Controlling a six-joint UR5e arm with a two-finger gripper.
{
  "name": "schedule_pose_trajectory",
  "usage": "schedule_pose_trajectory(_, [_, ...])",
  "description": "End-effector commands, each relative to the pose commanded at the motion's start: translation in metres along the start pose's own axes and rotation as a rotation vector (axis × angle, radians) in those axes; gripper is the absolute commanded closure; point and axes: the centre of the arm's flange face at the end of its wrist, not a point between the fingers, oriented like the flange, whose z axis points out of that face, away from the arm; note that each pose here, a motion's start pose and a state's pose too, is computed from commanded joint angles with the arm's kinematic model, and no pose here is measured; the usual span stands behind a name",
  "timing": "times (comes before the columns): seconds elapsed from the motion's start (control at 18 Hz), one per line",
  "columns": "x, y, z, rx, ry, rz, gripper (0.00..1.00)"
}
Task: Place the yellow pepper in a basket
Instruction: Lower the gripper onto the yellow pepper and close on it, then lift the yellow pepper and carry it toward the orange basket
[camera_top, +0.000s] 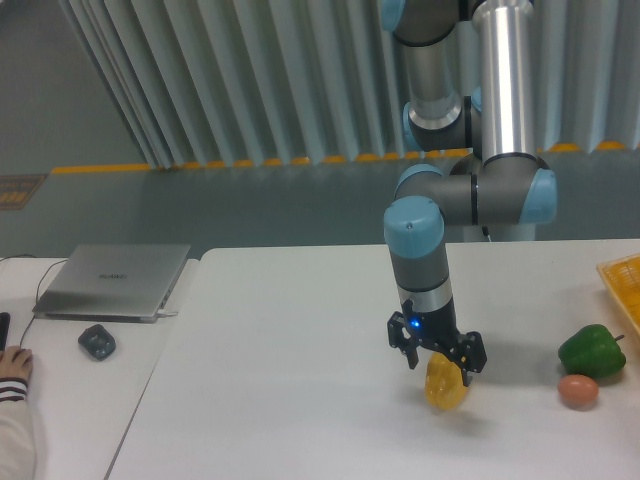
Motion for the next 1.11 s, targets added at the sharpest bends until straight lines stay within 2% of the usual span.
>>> schedule_pose_trajectory(0.44, [0.003, 0.002, 0.018, -0.033, 0.007, 0.004, 0.0])
schedule_pose_trajectory(0.67, [0.008, 0.001, 0.024, -0.052, -0.013, 0.019, 0.02])
schedule_pose_trajectory(0.72, [0.009, 0.001, 0.023, -0.052, -0.013, 0.021, 0.25])
schedule_pose_trajectory(0.83, [0.012, 0.002, 0.022, -0.052, -0.013, 0.024, 0.5])
schedule_pose_trajectory(0.89, [0.011, 0.002, 0.019, -0.049, -0.013, 0.025, 0.55])
schedule_pose_trajectory(0.94, [0.009, 0.002, 0.014, -0.04, -0.01, 0.023, 0.63])
schedule_pose_trajectory(1.0, [0.008, 0.005, 0.007, -0.035, -0.01, 0.031, 0.64])
schedule_pose_trajectory(1.11, [0.008, 0.009, -0.002, -0.054, -0.002, 0.111, 0.65])
